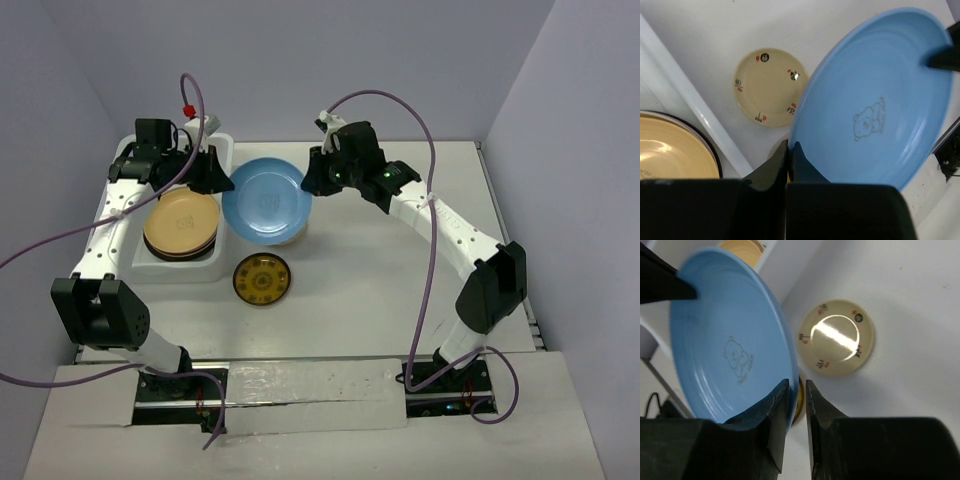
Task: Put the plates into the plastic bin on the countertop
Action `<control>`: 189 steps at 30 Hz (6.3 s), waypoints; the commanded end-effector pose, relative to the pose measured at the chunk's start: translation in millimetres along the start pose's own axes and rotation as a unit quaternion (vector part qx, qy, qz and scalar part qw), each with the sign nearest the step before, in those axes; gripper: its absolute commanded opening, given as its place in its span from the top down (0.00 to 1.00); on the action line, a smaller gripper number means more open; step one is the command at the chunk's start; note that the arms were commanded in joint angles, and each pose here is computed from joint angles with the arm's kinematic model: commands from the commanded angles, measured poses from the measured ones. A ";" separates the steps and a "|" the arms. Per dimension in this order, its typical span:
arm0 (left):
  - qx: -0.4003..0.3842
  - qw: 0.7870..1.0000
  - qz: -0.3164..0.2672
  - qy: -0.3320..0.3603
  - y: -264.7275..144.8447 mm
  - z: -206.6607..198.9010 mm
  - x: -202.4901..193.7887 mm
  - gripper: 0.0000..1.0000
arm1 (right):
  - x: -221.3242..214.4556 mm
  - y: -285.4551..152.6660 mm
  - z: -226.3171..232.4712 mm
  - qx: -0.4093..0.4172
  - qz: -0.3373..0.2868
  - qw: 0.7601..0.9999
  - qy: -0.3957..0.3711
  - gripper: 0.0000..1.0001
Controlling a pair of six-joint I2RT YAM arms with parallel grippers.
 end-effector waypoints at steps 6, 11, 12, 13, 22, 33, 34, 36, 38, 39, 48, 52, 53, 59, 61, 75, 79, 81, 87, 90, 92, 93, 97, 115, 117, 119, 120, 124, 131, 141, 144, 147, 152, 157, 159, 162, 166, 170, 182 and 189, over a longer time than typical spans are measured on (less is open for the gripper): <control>0.071 0.991 -0.090 -0.069 -96.7 73.4 21.4 1.00 | 26.4 -18.4 15.1 0.022 -0.039 0.999 0.010 0.05; 0.173 0.976 -0.088 -0.100 -139.5 138.2 -0.2 1.00 | 8.4 -12.1 12.8 0.039 -0.015 0.999 0.019 0.05; 0.189 0.973 -0.079 -0.106 -141.3 148.8 -6.8 1.00 | 3.0 -9.7 11.3 0.042 -0.009 0.999 0.021 0.06; 0.202 0.970 -0.070 -0.112 -141.7 158.4 -13.6 1.00 | -2.8 -6.8 9.5 0.043 -0.004 0.999 0.024 0.06; 0.253 0.956 -0.037 -0.142 -125.2 207.4 -39.9 1.00 | -37.4 23.6 -4.6 0.055 0.061 0.994 0.071 0.15; 0.265 0.955 0.000 -0.136 -76.8 234.4 -42.4 1.00 | -78.5 54.9 -13.2 0.067 0.126 0.983 0.117 0.27; 0.265 0.955 0.003 -0.136 -72.0 234.8 -44.3 0.99 | -80.9 56.0 -13.9 0.066 0.129 0.982 0.119 0.28; 0.268 0.953 0.007 -0.139 -67.0 236.4 -47.0 0.97 | -87.7 58.2 -15.2 0.064 0.135 0.981 0.123 0.29; 0.273 0.951 0.012 -0.146 -62.7 240.5 -50.1 0.91 | -96.2 61.6 -17.5 0.063 0.145 0.979 0.127 0.30; 0.274 0.951 0.011 -0.147 -62.5 240.5 -50.2 0.89 | -98.1 61.7 -17.7 0.063 0.147 0.979 0.128 0.30; 0.289 0.946 -0.002 -0.143 -71.9 234.8 -36.6 0.11 | -129.9 76.7 -18.4 0.064 0.174 0.973 0.139 0.42; 0.271 0.953 -0.044 -0.131 -85.4 212.7 -12.7 0.06 | -150.6 92.0 -8.1 0.061 0.195 0.971 0.125 0.50; 0.261 0.956 -0.054 -0.126 -88.6 205.1 -6.3 0.06 | -156.6 96.9 -4.5 0.061 0.203 0.970 0.120 0.51; 0.219 0.966 -0.092 -0.100 -102.2 165.2 20.8 0.05 | -183.4 117.0 12.8 0.068 0.236 0.965 0.095 0.54; 0.213 0.967 -0.097 -0.098 -104.5 157.7 24.7 0.05 | -190.4 120.9 16.2 0.070 0.245 0.963 0.091 0.54; 0.168 0.978 -0.106 -0.059 -112.9 126.8 36.7 0.01 | -195.4 109.3 24.6 0.130 0.263 0.950 0.111 1.00; 0.141 0.985 -0.095 -0.015 -107.6 105.0 37.6 0.01 | -172.0 73.2 16.4 0.158 0.224 0.955 0.116 1.00; 0.119 0.989 -0.088 0.017 -99.4 87.8 36.6 0.01 | -155.5 55.4 15.0 0.167 0.195 0.961 0.097 1.00; -0.006 0.995 -0.029 0.092 -53.2 15.1 12.5 0.01 | -107.1 9.3 27.0 0.183 0.111 0.976 0.037 1.00; -0.083 0.990 0.015 0.115 -30.7 -20.6 -6.8 0.05 | -86.6 -1.6 32.4 0.182 0.088 0.979 0.021 1.00; -0.116 0.985 0.035 0.123 -21.7 -36.7 -17.3 0.10 | -77.2 -4.8 34.6 0.180 0.079 0.980 0.014 1.00; -0.121 0.984 0.039 0.124 -19.8 -38.9 -19.7 0.11 | -73.6 -5.8 35.5 0.181 0.074 0.981 0.012 1.00; -0.154 0.977 0.066 0.132 -10.0 -55.5 -32.0 0.19 | -60.4 -10.7 39.0 0.182 0.057 0.982 0.001 1.00; -0.152 0.976 0.122 0.100 12.9 -54.6 -56.0 0.47 | -37.3 -22.2 48.8 0.199 0.026 0.980 -0.007 1.00; -0.148 0.977 0.124 0.095 14.5 -53.1 -56.3 0.68 | -35.6 -21.5 48.9 0.197 0.025 0.980 -0.005 1.00; -0.142 0.978 0.127 0.086 16.0 -51.6 -57.1 0.91 | -34.7 -17.6 47.5 0.191 0.027 0.981 0.001 0.98; -0.141 0.978 0.127 0.083 16.3 -51.0 -57.3 0.99 | -34.1 -15.4 46.5 0.186 0.029 0.982 0.005 0.95; -0.139 0.981 0.110 0.075 11.3 -50.0 -54.4 1.00 | -33.2 -4.8 45.5 0.184 0.041 0.982 0.030 0.58; -0.051 0.998 0.024 0.041 -45.6 19.0 -2.4 1.00 | -34.9 13.4 30.5 0.164 0.049 0.981 0.095 0.31; 0.159 0.986 -0.026 -0.048 -95.3 168.1 9.8 1.00 | -56.5 60.4 -34.7 0.088 0.082 0.975 0.186 0.33; 0.177 0.983 -0.009 -0.056 -88.6 185.3 0.7 1.00 | -69.5 76.6 -49.6 0.071 0.099 0.971 0.203 0.33; 0.188 0.980 0.003 -0.069 -79.1 204.0 -8.7 1.00 | -71.3 92.0 -62.3 0.051 0.103 0.971 0.209 0.33; 0.201 0.976 0.006 -0.082 -69.3 221.7 -13.1 0.91 | -80.7 119.2 -78.3 0.027 0.119 0.969 0.216 0.33; 0.222 0.971 -0.007 -0.088 -70.8 225.7 -12.1 0.27 | -95.5 143.1 -92.5 0.008 0.136 0.965 0.225 0.33; 0.222 0.971 -0.011 -0.087 -72.5 223.2 -10.7 0.10 | -100.6 148.4 -96.4 -0.001 0.142 0.964 0.226 0.34; 0.219 0.972 -0.024 -0.084 -77.0 216.5 -4.9 0.06 | -107.8 152.7 -101.6 -0.015 0.149 0.963 0.226 0.37; 0.205 0.975 -0.047 -0.075 -84.9 200.9 7.8 0.06 | -115.8 157.6 -105.9 -0.023 0.155 0.962 0.224 0.40; 0.191 0.977 -0.065 -0.069 -92.9 187.0 19.5 0.05 | -122.4 167.0 -108.2 -0.017 0.162 0.960 0.228 0.47; 0.156 0.983 -0.086 -0.045 -111.6 155.8 41.9 0.06 | -151.0 187.4 -109.5 0.006 0.194 0.945 0.262 0.66; 0.138 0.985 -0.096 -0.037 -117.4 141.7 46.0 0.01 | -148.5 179.0 -115.3 0.014 0.193 0.941 0.278 1.00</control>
Point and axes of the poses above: each gripper's point midway between its finger pads, its own y axis out along the fingers, its own z axis along the line the jaws close on, x = y × z, the point moved 6 cm from there along -y, back along the fingers, and after that the axes turned 7 degrees about -y, right-handed, at the moved point
